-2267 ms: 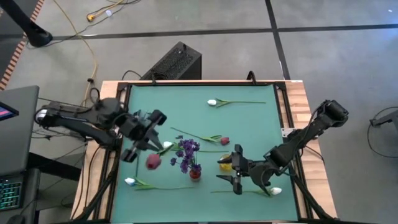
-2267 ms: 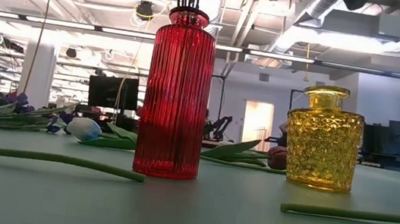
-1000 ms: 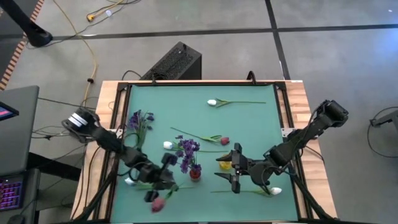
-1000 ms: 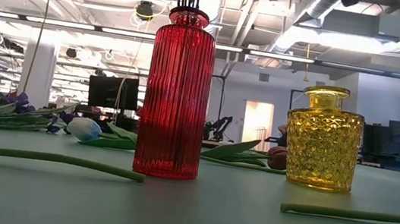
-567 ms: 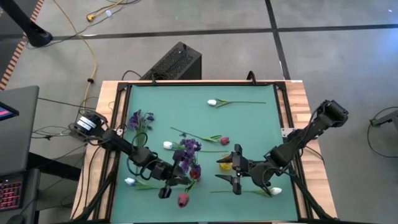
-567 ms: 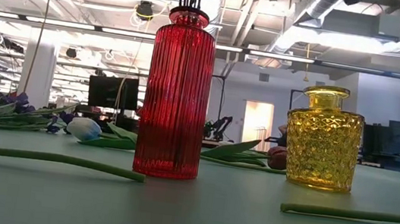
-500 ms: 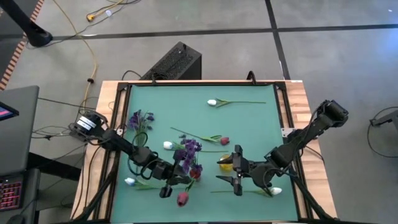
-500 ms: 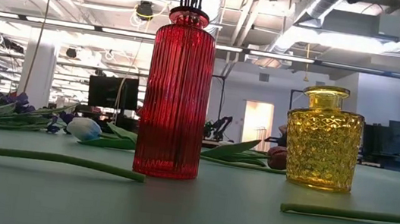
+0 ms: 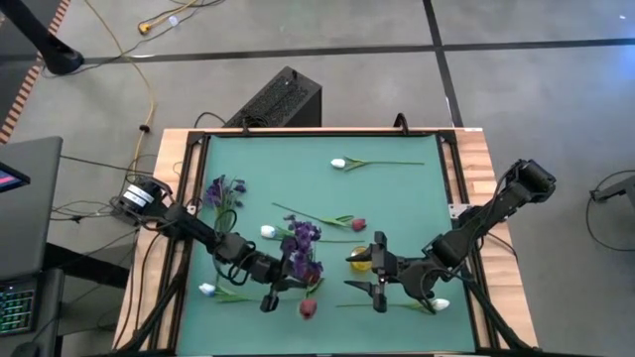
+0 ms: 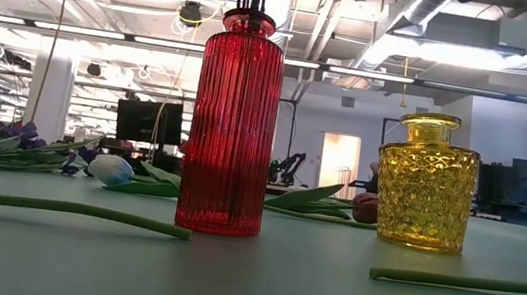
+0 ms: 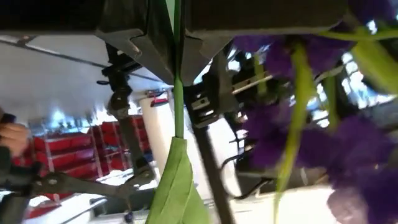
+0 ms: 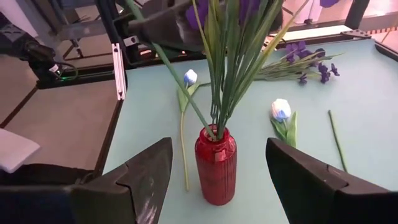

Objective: Sort flowers into vase by color
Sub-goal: Put the top red flower into the red flower vase

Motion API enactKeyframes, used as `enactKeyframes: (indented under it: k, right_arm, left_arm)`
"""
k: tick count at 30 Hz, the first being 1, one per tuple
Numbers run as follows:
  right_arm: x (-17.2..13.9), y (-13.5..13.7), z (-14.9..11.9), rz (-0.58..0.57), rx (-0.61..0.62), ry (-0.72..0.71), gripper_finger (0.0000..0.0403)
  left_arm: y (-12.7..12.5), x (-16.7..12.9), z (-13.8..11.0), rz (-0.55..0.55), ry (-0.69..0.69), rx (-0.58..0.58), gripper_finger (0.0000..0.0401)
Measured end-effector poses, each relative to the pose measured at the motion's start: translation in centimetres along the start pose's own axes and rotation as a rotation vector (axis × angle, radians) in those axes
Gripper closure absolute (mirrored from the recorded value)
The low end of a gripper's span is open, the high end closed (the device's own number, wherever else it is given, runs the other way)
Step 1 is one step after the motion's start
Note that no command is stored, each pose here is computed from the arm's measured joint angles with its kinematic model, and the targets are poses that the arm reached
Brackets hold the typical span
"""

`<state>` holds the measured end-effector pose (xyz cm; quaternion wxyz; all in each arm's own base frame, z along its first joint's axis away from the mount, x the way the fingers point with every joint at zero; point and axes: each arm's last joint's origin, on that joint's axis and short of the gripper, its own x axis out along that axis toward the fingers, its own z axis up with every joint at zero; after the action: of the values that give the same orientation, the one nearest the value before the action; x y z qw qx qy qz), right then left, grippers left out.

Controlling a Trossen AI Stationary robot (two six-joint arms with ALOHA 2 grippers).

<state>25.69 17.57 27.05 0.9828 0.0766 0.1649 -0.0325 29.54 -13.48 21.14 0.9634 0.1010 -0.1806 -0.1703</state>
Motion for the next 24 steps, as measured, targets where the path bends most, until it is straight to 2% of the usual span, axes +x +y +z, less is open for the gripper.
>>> enactKeyframes:
  k: [8,24]
  right_arm:
    - [0.0,0.0,0.0,0.001,0.000,0.001,0.0117]
    - [0.0,0.0,0.0,0.001,0.002,0.002,0.0117]
  left_arm:
    - [0.2,0.0,-0.3,0.102,0.052,-0.091,0.0401]
    - [0.0,-0.1,-1.4,0.094,0.167,-0.094,0.0401]
